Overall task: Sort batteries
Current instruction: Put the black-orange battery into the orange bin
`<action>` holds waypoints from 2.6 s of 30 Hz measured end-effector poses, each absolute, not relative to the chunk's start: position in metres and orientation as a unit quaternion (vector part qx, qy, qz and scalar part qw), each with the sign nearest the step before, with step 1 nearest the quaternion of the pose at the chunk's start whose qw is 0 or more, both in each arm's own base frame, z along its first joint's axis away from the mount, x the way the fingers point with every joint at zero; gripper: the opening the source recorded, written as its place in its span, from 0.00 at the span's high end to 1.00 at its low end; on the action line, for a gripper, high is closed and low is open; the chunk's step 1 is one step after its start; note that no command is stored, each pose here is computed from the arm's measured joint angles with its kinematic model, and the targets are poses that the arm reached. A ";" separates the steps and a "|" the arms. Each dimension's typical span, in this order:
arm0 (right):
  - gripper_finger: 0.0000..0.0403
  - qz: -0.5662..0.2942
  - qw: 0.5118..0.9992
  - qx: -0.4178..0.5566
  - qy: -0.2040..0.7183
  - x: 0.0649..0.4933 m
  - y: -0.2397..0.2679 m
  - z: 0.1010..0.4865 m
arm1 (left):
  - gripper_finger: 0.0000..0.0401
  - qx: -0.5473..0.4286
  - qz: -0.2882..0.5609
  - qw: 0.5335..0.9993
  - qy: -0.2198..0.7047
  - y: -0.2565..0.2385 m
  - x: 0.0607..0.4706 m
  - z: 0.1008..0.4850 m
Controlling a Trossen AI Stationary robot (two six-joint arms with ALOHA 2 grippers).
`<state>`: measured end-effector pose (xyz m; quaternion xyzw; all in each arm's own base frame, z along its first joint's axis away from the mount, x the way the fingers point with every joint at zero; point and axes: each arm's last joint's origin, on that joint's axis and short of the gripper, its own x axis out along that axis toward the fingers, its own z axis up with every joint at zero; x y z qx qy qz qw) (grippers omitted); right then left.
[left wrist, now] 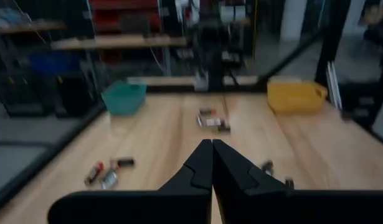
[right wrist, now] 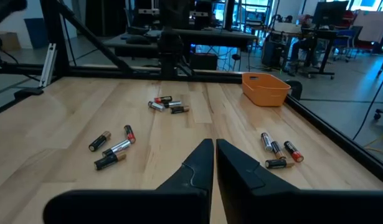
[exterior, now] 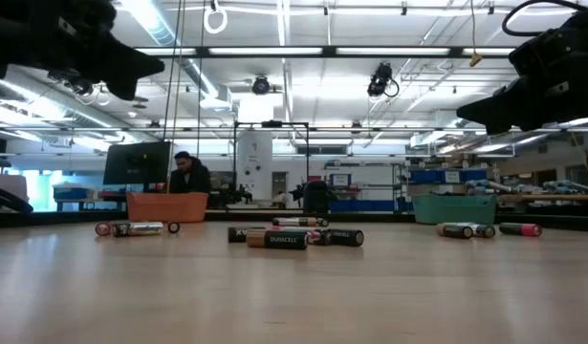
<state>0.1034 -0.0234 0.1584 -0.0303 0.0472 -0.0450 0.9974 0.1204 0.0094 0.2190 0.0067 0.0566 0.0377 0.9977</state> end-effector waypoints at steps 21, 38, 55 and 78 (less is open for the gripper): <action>0.93 -0.045 0.997 -0.030 0.047 0.103 -0.023 0.158 | 0.97 -0.055 0.006 0.942 0.330 -0.020 0.245 0.203; 0.93 -0.045 0.997 -0.030 0.047 0.103 -0.023 0.158 | 0.97 -0.004 -0.115 0.896 0.429 -0.052 0.350 0.199; 0.93 -0.045 0.998 -0.031 0.044 0.103 -0.023 0.159 | 0.70 0.039 -0.135 0.841 0.523 -0.082 0.371 0.186; 0.93 -0.045 0.998 -0.031 0.043 0.103 -0.023 0.159 | 0.60 0.002 -0.079 0.833 0.547 -0.087 0.378 0.143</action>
